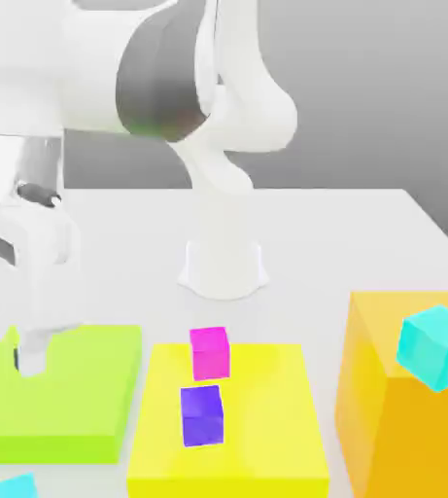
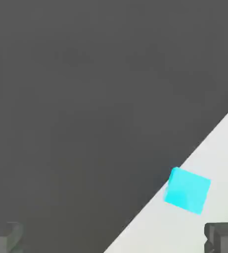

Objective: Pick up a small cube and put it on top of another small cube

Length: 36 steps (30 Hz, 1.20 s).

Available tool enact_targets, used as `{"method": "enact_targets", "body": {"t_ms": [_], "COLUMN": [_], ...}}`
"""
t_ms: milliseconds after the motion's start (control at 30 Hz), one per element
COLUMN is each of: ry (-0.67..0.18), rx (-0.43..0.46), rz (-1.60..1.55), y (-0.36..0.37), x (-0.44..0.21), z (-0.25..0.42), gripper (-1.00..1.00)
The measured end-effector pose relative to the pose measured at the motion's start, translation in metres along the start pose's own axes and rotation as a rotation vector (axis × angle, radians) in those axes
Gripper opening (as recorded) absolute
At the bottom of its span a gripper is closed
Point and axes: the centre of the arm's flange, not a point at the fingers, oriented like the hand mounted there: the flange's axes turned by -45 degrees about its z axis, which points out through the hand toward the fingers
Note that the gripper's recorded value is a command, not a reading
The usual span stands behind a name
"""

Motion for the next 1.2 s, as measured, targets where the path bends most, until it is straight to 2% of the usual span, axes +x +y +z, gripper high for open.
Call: {"method": "enact_targets", "body": {"t_ms": [233,367,400,600,767,1200], "ry": [-0.122,-0.137,-0.137,-0.136,-0.137,-0.165], "rx": [-0.104,-0.118,-0.118,-0.117,-0.117,-0.075], "rz": [0.231,0.26,0.261,0.261,0.257,-0.257], "y": [0.05,0.062,0.064,0.064,0.058,0.024], "x": [0.007,0.0,-0.002,-0.003,0.005,-0.122], "z": [0.125,0.188,0.198,0.203,0.147,0.027], "gripper": [0.0,0.0,-1.0,-1.0,-1.0,-1.0]}}
